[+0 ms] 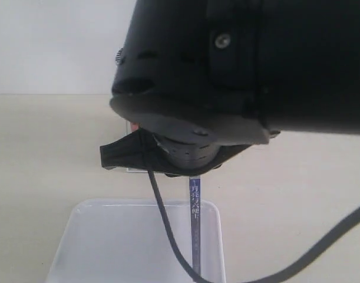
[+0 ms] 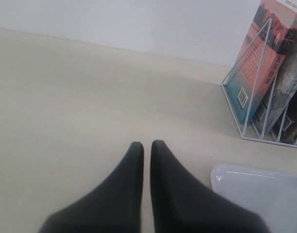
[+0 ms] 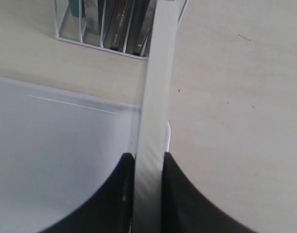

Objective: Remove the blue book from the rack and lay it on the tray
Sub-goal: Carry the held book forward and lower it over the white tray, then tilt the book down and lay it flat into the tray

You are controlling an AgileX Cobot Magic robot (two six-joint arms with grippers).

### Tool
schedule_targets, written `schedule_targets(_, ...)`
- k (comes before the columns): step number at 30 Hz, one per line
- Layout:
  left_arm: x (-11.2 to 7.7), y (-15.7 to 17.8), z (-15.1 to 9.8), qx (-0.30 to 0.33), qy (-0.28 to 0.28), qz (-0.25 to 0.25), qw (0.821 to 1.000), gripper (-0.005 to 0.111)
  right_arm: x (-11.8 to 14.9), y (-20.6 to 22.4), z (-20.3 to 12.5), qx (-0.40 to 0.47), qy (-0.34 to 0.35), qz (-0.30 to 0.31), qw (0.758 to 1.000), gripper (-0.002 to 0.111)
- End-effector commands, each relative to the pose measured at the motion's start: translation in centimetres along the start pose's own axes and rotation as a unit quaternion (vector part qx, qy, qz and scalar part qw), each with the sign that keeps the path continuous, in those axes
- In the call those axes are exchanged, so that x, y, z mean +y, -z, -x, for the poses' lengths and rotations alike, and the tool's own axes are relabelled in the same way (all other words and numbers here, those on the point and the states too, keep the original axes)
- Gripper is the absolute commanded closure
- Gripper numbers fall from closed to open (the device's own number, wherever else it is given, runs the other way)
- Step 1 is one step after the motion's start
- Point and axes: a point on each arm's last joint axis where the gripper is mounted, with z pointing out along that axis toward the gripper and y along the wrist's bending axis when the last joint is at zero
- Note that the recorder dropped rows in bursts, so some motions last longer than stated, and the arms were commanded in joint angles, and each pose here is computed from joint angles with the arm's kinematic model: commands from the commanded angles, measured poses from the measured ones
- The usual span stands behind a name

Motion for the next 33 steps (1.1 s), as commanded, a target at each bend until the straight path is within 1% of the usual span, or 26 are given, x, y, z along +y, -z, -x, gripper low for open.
schedule_targets(1,0.0,0.0,-0.1,0.0,0.002,-0.002,1.0,0.102,-0.1,0.0,0.3,-0.017,0.0,-0.012,1.0,0.108)
schedule_targets(7,0.0,0.0,-0.1,0.0,0.002,-0.002,1.0,0.102,-0.2,-0.1,0.2,-0.012,-0.004,-0.021,1.0,0.108)
schedule_targets(12,0.0,0.0,-0.1,0.0,0.002,-0.002,1.0,0.102,0.4,-1.1,-0.2,-0.003,0.001,-0.028,1.0,0.108)
schedule_targets(18,0.0,0.0,-0.1,0.0,0.002,-0.002,1.0,0.102,1.7,-2.5,-0.6,0.001,0.005,-0.013,1.0,0.108)
schedule_targets(21,0.0,0.0,-0.1,0.0,0.002,-0.002,1.0,0.102,2.2,-2.4,-0.6,-0.007,0.004,0.009,1.0,0.108)
schedule_targets(24,0.0,0.0,-0.1,0.0,0.002,-0.002,1.0,0.102,2.5,-2.4,-0.6,-0.005,-0.003,0.025,1.0,0.108)
schedule_targets(33,0.0,0.0,-0.1,0.0,0.002,-0.002,1.0,0.102,2.6,-2.4,-0.9,0.01,-0.005,0.032,0.999,0.108)
